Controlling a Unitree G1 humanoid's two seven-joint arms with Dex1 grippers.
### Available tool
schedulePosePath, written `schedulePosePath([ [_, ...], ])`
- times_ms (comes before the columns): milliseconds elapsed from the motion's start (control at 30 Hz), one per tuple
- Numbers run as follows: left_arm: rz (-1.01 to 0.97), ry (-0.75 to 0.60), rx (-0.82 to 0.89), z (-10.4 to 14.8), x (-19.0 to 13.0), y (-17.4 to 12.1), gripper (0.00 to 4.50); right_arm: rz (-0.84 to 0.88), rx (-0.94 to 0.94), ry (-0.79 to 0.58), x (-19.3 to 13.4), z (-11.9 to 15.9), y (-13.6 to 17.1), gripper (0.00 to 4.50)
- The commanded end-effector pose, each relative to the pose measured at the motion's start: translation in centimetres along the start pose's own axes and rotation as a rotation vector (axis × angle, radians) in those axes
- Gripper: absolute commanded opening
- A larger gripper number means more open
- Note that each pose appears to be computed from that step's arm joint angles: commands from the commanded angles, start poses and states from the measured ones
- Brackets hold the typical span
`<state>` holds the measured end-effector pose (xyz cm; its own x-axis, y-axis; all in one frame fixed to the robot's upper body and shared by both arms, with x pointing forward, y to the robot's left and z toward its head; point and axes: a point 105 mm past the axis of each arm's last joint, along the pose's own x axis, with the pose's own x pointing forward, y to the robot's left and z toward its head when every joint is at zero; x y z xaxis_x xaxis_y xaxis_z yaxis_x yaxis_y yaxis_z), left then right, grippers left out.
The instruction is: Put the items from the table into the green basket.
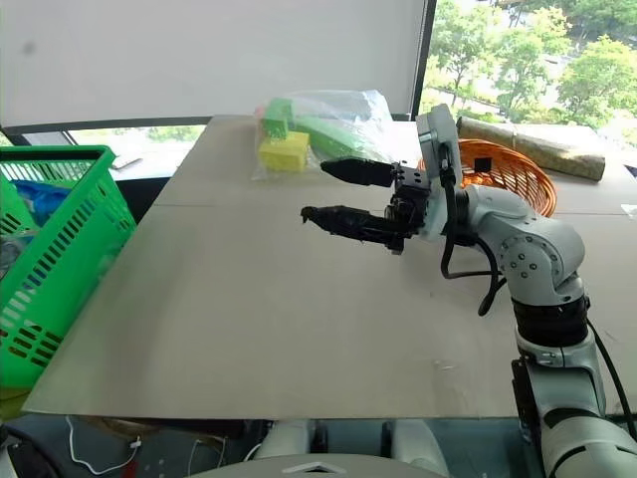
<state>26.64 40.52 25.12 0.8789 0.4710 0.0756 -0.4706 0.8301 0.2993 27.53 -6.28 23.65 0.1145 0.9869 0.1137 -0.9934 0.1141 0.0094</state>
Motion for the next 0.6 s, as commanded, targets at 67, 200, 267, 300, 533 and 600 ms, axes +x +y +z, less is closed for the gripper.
schedulePosePath([
  [67, -0.672, -0.117, -0.056, -0.1, -5.6, -13.2, 4.45, -0.179, -0.063, 0.168, -4.6, -4.9, -2.5, 4.5],
  [200, -0.884, -0.038, -0.138, -4.0, -10.6, -17.8, 4.45, -0.351, -0.029, 0.169, -8.2, -7.8, -4.0, 4.5],
  [267, -0.936, 0.049, -0.184, -7.1, -12.9, -20.2, 4.45, -0.434, -0.041, 0.275, -11.2, -11.1, -3.8, 4.5],
  [300, -0.962, 0.081, -0.18, -8.3, -13.8, -21.1, 4.45, -0.47, -0.046, 0.304, -12.2, -12.1, -3.7, 4.5],
  [533, -1.047, 0.057, -0.117, -10.3, -15.8, -24.0, 4.45, -0.579, -0.073, 0.391, -15.3, -15.8, -3.1, 4.5],
  [600, -1.058, 0.038, -0.098, -10.4, -15.9, -24.1, 4.45, -0.58, -0.072, 0.384, -15.3, -16.0, -3.0, 4.5],
])
